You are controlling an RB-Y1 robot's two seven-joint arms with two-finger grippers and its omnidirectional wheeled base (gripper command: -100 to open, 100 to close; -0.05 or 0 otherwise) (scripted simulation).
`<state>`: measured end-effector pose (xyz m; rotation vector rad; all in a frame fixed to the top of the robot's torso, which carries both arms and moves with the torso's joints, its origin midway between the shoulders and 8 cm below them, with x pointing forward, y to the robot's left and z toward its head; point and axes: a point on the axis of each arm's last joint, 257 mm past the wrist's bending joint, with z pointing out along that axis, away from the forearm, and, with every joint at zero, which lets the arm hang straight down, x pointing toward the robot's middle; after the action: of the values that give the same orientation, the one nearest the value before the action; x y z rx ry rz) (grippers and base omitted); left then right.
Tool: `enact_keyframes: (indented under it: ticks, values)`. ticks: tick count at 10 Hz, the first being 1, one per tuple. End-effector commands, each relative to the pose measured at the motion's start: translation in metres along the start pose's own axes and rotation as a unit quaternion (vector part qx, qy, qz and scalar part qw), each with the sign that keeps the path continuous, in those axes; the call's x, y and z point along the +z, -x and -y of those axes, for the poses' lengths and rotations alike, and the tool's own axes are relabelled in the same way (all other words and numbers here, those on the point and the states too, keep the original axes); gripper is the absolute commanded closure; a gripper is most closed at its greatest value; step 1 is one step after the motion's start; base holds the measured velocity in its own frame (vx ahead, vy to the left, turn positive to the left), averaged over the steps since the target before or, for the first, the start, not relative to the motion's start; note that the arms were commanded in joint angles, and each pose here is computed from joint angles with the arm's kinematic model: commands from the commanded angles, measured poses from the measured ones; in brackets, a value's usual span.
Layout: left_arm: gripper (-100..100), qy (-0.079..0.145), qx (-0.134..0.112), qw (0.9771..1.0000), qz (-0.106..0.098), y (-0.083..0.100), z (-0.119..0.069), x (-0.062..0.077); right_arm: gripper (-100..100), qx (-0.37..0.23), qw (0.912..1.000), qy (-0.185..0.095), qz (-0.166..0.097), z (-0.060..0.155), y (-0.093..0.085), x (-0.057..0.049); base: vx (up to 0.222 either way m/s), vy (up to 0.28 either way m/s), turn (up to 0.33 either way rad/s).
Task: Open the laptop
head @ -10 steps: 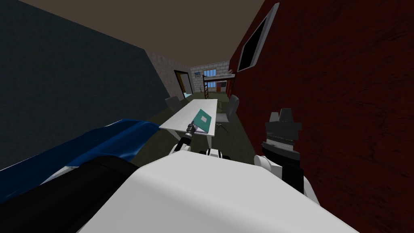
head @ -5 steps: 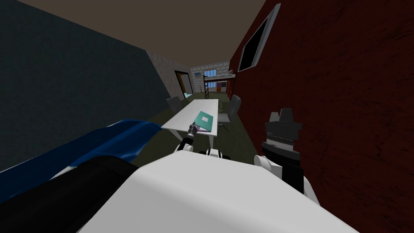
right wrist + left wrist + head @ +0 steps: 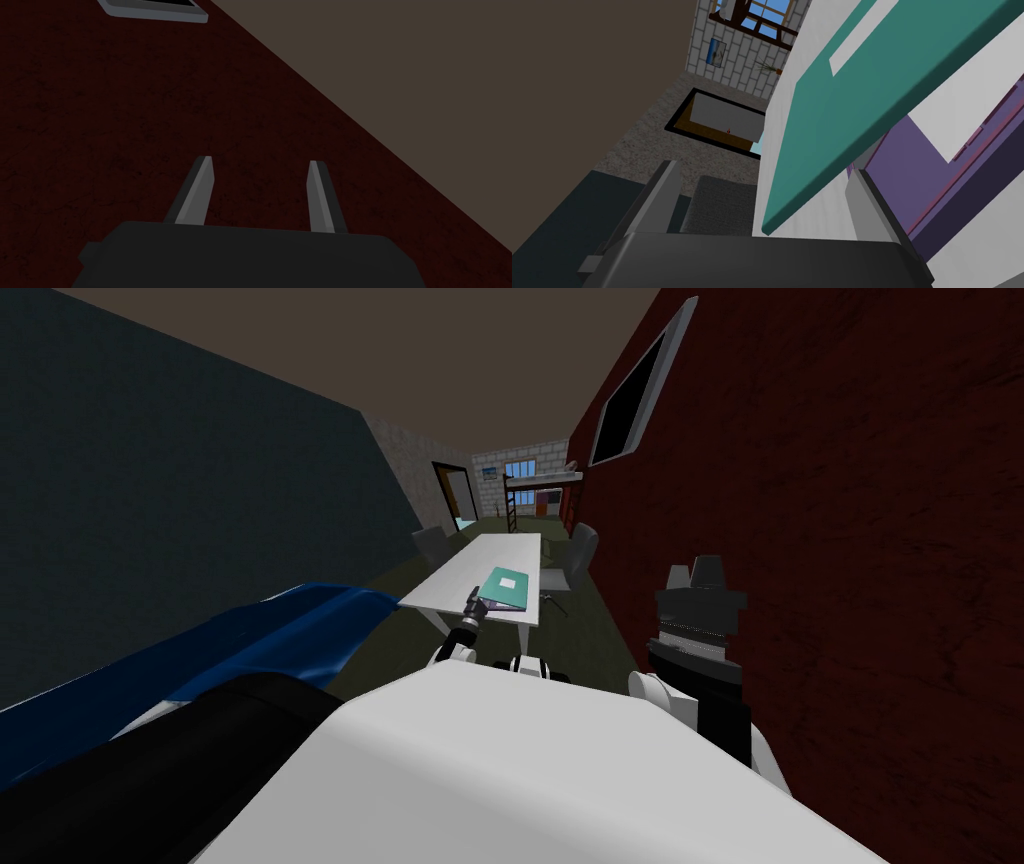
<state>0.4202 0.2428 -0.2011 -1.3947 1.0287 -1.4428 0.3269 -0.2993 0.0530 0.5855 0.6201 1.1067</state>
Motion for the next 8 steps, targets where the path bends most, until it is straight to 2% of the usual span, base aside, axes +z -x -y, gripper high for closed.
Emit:
enact_keyframes:
  ticks: [1, 6, 7, 8]
  values:
    - [-100, -0.001, 0.0, 1.0, -0.002, -0.004, 0.016, -0.007, 0, 0.0, 1.0, 0.0, 0.0, 0.0, 0.0, 0.0, 0.039, -0.009, 0.002]
    - [-100, -0.001, 0.001, 1.0, -0.004, -0.01, 0.04, -0.019, 0, 0.0, 1.0, 0.0, 0.0, 0.0, 0.0, 0.0, 0.023, -0.007, 0.007]
    - [-100, 0.002, 0.002, 1.0, -0.002, -0.007, 0.035, -0.018, 0, 0.0, 1.0, 0.0, 0.0, 0.0, 0.0, 0.0, 0.011, -0.003, 0.004]
    - [0, 0.003, 0.001, 1.0, -0.002, -0.007, 0.035, -0.019, 0, 0.0, 1.0, 0.0, 0.0, 0.0, 0.0, 0.0, 0.0, 0.0, 0.0]
